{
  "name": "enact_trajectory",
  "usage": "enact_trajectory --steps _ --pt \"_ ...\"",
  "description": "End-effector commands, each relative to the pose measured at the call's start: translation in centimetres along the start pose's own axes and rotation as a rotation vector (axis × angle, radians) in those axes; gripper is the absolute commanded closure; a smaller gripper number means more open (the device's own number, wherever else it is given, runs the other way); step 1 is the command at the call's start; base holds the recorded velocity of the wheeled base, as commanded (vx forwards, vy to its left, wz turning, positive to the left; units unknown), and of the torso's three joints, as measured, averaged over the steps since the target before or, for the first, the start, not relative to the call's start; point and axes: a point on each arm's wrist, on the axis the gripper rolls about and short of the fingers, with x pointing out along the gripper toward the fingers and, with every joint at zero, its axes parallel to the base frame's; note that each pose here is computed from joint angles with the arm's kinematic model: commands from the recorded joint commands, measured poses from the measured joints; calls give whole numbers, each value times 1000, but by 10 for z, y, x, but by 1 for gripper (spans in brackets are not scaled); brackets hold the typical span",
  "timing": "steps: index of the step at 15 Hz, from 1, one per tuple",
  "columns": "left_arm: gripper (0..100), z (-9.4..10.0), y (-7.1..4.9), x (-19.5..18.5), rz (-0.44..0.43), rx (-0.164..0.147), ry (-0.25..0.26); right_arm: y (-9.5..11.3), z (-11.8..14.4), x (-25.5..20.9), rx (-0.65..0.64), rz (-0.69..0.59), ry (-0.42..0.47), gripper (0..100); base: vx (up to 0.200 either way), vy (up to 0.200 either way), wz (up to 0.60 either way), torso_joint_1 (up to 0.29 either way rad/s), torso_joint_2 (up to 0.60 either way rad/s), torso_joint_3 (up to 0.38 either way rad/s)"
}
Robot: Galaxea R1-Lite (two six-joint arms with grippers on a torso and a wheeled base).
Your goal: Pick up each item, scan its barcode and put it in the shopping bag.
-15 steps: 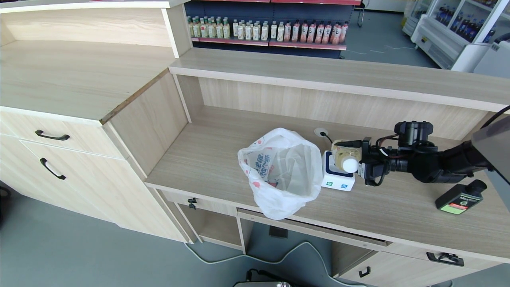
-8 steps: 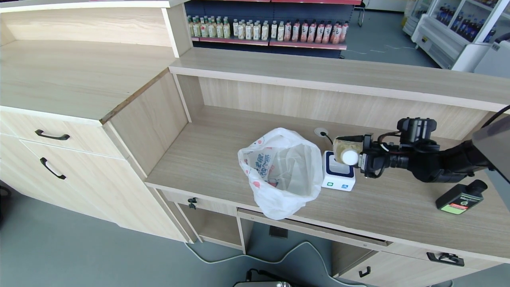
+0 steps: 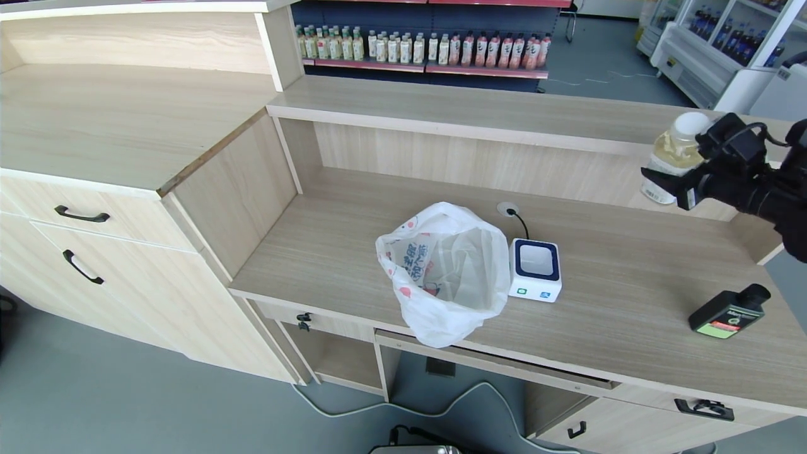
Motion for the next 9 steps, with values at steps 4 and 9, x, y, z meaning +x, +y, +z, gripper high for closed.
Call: enact_trajectory --steps 4,9 --pt "0 0 0 0 1 0 -1 -8 49 -113 165 -371 275 100 0 0 0 0 0 0" --pt "0 0 0 0 1 0 -1 8 58 -153 244 -398 364 100 0 0 0 0 0 0"
